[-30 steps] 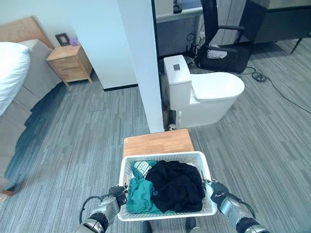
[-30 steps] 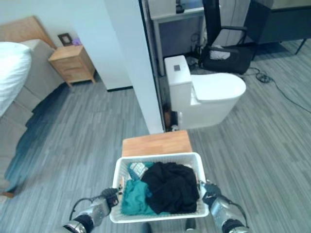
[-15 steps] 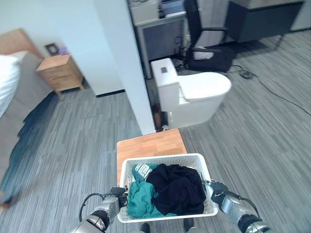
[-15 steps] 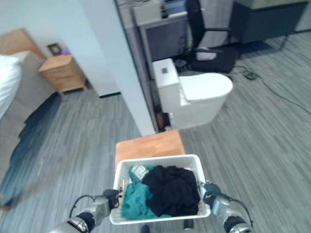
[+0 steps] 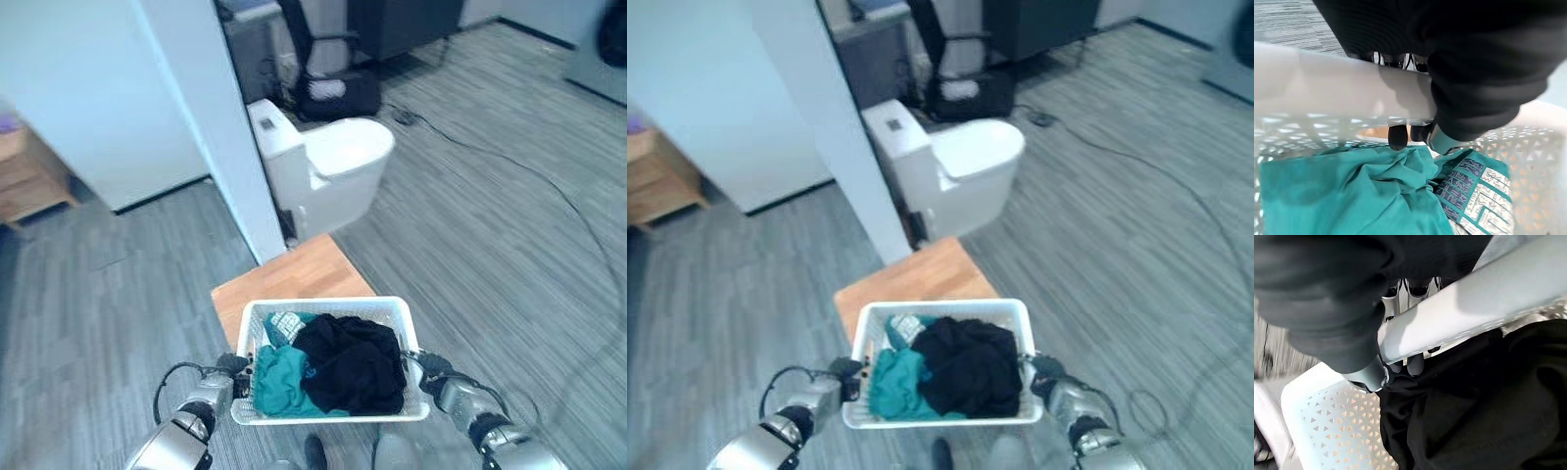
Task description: Grab the laundry basket,head to the washer,open it,put in the laundry and shut it.
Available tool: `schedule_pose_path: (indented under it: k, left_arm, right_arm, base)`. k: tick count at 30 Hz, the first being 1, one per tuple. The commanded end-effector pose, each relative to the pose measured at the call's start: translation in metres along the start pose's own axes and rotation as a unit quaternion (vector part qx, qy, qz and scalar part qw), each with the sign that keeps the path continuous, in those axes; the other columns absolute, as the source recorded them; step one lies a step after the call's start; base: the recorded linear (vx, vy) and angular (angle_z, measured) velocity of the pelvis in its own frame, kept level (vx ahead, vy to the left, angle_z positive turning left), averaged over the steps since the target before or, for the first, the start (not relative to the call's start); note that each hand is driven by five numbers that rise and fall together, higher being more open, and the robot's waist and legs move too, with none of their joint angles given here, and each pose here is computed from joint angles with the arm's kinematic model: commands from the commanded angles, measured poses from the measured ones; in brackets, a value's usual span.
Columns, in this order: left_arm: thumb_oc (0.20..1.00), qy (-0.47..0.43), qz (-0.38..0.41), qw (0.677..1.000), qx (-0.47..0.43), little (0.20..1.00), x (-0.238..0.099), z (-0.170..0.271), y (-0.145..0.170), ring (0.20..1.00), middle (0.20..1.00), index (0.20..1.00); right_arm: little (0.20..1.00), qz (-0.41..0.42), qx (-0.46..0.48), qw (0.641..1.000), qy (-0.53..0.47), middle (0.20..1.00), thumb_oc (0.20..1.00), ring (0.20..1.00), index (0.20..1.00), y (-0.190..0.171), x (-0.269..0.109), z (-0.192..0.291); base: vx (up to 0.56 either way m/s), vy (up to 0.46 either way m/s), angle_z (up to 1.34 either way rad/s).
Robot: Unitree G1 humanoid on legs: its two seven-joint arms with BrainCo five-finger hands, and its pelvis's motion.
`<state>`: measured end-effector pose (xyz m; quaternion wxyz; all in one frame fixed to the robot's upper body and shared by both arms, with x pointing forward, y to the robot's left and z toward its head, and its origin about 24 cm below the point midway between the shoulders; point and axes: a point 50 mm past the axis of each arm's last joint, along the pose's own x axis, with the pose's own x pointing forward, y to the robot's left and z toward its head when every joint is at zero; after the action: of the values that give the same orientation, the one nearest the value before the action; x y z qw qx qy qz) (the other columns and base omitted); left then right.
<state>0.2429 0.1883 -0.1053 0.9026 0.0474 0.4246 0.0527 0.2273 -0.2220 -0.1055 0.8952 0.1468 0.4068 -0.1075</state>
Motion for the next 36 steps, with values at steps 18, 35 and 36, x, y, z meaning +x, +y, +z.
schedule_pose_path:
  k: [18,35,36]
  left_arm:
    - [0.200,0.030,-0.080,0.996,-0.016,0.200,0.000,-0.009,-0.021,0.200,0.200,0.200]
    - [0.200,0.060,-0.049,0.997,-0.020,0.200,-0.004,-0.041,-0.004,0.200,0.200,0.200]
    - [0.200,0.065,-0.049,0.997,-0.014,0.200,-0.005,-0.044,-0.003,0.200,0.200,0.200]
  right_arm:
    - [0.200,0.035,-0.091,0.993,0.061,0.200,0.200,0.200,0.200,-0.002,0.002,-0.013]
    - [0.200,0.063,-0.203,0.975,0.071,0.200,0.200,0.200,0.200,0.017,0.003,-0.023]
    - [0.200,0.056,-0.198,0.975,0.089,0.200,0.200,0.200,0.200,0.009,0.001,-0.032]
  base:
    - [-0.06,-0.126,-0.85]
    - [0.11,-0.044,-0.74]
    - [0.13,0.081,-0.31]
